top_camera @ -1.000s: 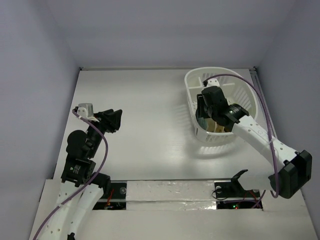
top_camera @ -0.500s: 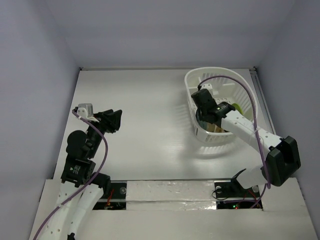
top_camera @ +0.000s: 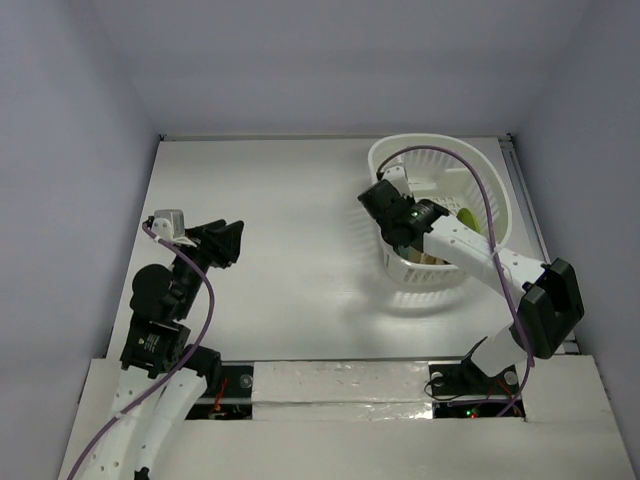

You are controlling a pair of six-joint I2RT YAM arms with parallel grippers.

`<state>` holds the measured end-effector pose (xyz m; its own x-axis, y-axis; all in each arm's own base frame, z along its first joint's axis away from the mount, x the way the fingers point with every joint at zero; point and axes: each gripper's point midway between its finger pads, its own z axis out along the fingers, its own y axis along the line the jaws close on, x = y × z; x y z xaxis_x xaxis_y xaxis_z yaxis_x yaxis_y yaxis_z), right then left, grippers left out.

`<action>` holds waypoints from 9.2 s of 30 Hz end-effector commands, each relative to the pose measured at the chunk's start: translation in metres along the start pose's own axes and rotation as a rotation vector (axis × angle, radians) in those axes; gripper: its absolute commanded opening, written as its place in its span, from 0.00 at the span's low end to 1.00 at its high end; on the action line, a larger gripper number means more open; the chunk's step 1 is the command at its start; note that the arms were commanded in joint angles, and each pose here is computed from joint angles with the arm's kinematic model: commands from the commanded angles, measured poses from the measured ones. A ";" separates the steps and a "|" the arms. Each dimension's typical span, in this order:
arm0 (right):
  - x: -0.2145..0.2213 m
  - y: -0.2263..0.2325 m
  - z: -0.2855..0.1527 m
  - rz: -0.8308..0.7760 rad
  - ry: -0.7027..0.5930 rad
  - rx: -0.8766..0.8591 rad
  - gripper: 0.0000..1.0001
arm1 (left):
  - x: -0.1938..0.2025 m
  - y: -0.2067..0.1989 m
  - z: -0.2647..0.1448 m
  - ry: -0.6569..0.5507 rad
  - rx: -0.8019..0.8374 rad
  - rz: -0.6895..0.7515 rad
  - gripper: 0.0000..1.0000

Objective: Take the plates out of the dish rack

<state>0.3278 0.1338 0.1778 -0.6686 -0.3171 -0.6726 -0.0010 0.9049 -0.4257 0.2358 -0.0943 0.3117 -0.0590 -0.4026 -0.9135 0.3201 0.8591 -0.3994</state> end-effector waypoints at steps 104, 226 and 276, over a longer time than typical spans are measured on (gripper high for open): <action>0.006 -0.030 0.015 0.125 0.034 0.004 0.37 | -0.019 0.009 -0.002 -0.067 -0.075 -0.006 0.41; -0.060 -0.027 -0.046 0.467 -0.282 -0.097 0.00 | -0.022 0.004 -0.007 -0.081 -0.053 -0.008 0.39; 0.009 -0.083 0.008 0.050 0.131 0.115 0.00 | -0.032 -0.002 -0.019 -0.127 -0.032 -0.013 0.34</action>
<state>0.3199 0.0541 0.1802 -0.7897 -0.2157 -0.5743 0.0900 0.8853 -0.4563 0.2235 -0.0789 0.3188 -0.0001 -0.4288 -0.9034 0.2657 0.8709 -0.4134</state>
